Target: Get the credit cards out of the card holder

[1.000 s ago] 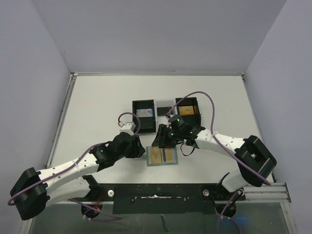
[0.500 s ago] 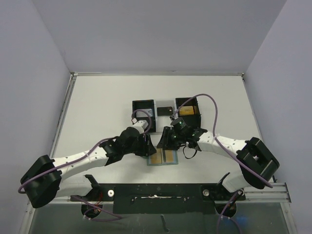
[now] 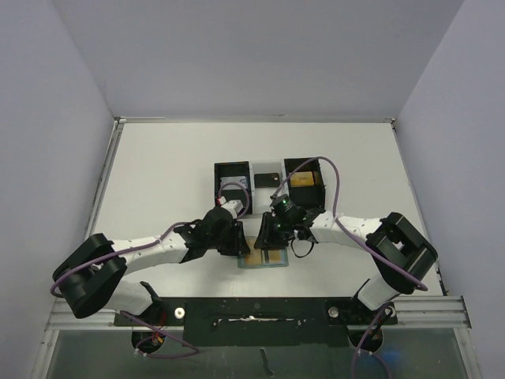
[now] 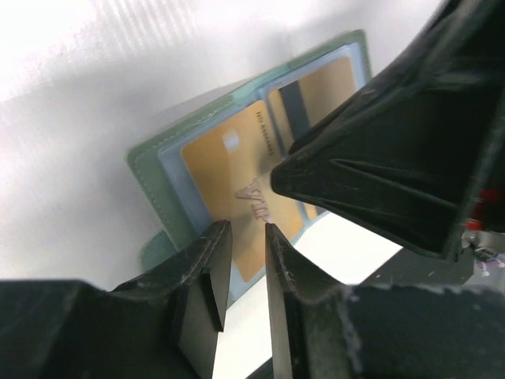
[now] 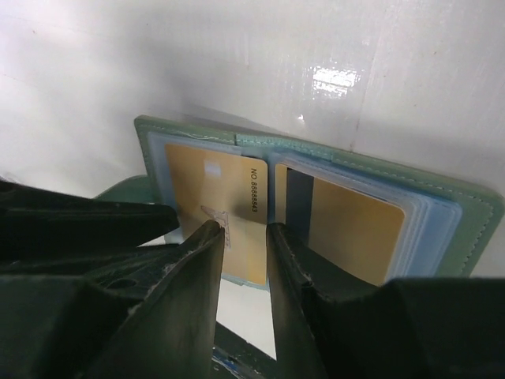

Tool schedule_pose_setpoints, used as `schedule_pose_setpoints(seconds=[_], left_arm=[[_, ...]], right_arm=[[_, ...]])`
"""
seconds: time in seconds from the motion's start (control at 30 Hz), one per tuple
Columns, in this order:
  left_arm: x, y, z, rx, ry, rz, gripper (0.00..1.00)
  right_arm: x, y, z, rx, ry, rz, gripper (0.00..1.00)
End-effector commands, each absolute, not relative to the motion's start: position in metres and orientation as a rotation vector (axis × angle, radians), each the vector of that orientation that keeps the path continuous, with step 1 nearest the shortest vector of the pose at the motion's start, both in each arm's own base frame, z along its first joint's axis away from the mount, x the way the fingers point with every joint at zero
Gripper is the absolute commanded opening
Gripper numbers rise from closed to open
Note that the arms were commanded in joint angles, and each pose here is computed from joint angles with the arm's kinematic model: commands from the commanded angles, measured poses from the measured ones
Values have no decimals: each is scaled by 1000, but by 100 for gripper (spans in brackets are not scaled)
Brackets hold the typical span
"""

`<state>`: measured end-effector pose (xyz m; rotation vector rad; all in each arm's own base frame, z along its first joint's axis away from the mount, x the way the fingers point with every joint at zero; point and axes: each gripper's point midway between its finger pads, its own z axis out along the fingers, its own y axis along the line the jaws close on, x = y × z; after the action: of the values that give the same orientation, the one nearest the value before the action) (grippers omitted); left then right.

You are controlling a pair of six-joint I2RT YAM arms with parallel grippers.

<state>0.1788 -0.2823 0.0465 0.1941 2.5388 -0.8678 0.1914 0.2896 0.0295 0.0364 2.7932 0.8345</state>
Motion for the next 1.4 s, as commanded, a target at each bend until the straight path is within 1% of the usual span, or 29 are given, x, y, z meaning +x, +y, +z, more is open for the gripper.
schedule_pose_setpoints(seconds=[0.0,0.17,0.3,0.47,0.57,0.7,0.77,0.87,1.03,1.07,1.13,1.37], left_arm=[[185,-284,39,193,2549,-852,21],[180,-277,23,199,2597,-799,18],[179,-269,12,195,2632,-740,14],[178,-262,7,176,2652,-688,12],[178,-262,7,164,2648,-692,11],[175,-261,5,166,2656,-703,11],[174,-261,3,161,2659,-708,11],[173,-261,1,152,2660,-710,11],[174,-262,0,155,2666,-707,11],[173,-262,-1,155,2669,-708,11],[173,-261,-1,154,2669,-709,11],[175,-262,2,152,2657,-707,11]], right_arm=[[194,288,28,31,2813,738,30],[196,284,30,29,2818,650,30],[196,285,31,9,2826,634,31],[198,281,28,7,2841,564,31],[196,284,23,-1,2855,579,30],[194,293,19,-20,2865,636,25],[194,298,22,-19,2849,690,20],[197,307,31,-24,2805,798,17],[203,320,57,-23,2665,1039,2],[204,320,60,-10,2642,1086,0],[202,318,65,11,2617,1136,0],[204,305,74,34,2578,1156,0]])
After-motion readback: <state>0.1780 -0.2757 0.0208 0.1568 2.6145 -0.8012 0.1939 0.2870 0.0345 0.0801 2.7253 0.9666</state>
